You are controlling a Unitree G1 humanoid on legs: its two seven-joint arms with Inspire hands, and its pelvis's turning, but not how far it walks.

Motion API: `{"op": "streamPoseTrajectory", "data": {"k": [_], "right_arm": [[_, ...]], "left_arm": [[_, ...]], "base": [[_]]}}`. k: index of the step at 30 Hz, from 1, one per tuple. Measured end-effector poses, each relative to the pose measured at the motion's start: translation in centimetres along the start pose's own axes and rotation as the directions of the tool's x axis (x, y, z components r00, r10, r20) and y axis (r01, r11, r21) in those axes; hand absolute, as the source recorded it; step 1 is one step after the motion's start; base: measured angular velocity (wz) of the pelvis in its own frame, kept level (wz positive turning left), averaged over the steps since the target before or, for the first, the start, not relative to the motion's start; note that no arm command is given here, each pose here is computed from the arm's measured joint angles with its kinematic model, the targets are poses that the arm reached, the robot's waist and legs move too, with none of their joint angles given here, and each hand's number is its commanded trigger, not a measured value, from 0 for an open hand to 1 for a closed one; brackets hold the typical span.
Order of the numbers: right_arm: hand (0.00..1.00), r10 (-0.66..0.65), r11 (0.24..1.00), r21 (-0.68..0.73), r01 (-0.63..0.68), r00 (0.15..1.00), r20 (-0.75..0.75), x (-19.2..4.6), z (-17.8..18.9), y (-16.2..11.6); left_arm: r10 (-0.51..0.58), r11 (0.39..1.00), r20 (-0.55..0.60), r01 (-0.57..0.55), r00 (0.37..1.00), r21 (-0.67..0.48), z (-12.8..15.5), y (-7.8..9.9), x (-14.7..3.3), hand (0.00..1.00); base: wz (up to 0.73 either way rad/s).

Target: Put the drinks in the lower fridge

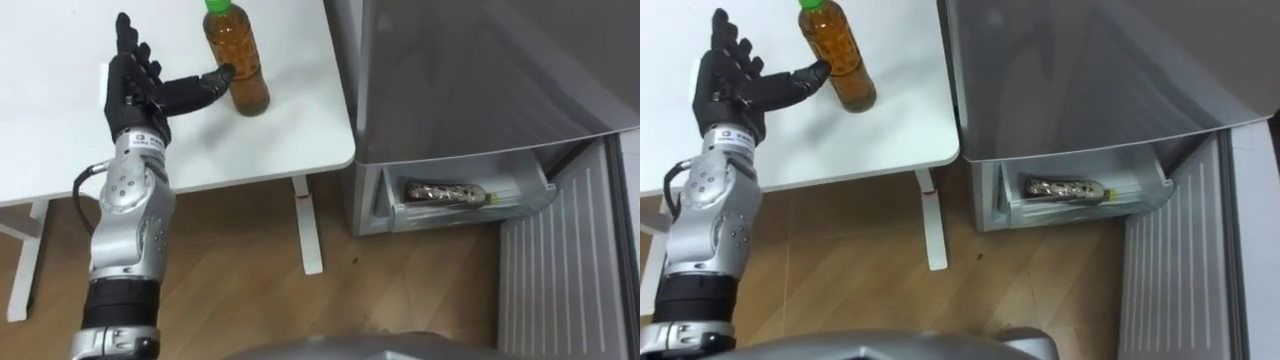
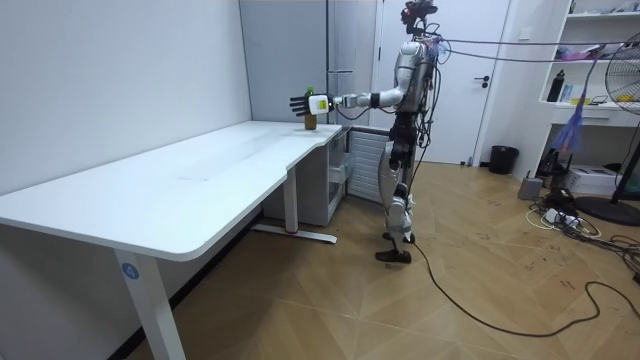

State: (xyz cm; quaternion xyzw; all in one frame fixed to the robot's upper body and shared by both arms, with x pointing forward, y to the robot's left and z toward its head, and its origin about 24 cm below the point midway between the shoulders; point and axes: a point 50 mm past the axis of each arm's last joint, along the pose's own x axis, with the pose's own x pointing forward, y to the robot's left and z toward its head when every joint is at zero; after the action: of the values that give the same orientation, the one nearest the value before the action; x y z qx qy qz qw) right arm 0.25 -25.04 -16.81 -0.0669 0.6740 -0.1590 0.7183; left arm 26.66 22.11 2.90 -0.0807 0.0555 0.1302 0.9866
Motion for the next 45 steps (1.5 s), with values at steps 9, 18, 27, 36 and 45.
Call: {"op": "streamPoseTrajectory", "data": {"k": [9, 18, 27, 36, 45], "right_arm": [[0.0, -0.031, 0.999, -0.029, 0.031, 0.999, -0.006, 0.0, -0.4, -0.4], [0.0, -0.072, 0.992, -0.107, 0.071, 0.997, -0.006, 0.0, -0.4, -1.0], [0.0, -0.078, 0.991, -0.107, 0.076, 0.997, -0.021, 0.0, -0.5, -1.2], [0.0, -0.088, 0.989, -0.12, 0.084, 0.996, -0.03, 0.0, -0.6, -1.5], [0.0, -0.088, 0.991, -0.102, 0.085, 0.996, -0.026, 0.0, -0.3, -1.7]], "left_arm": [[-0.061, 0.993, -0.005, 0.061, 0.998, -0.1, 0.9, -0.4, 1.2, 0.0], [-0.042, 0.995, -0.085, 0.034, 0.996, -0.088, 0.4, -0.2, 2.7, 0.0], [-0.022, 0.997, -0.093, 0.016, 0.995, -0.07, 0.8, 0.2, 3.6, 0.0], [-0.009, 0.997, -0.105, 0.002, 0.994, -0.074, 0.9, 0.6, 3.7, 0.0], [0.012, 0.999, -0.091, -0.015, 0.996, -0.036, 1.8, 1.7, 4.0, 0.0]], "base": [[-0.02], [-0.03], [-0.09], [-0.01], [0.0]]}}
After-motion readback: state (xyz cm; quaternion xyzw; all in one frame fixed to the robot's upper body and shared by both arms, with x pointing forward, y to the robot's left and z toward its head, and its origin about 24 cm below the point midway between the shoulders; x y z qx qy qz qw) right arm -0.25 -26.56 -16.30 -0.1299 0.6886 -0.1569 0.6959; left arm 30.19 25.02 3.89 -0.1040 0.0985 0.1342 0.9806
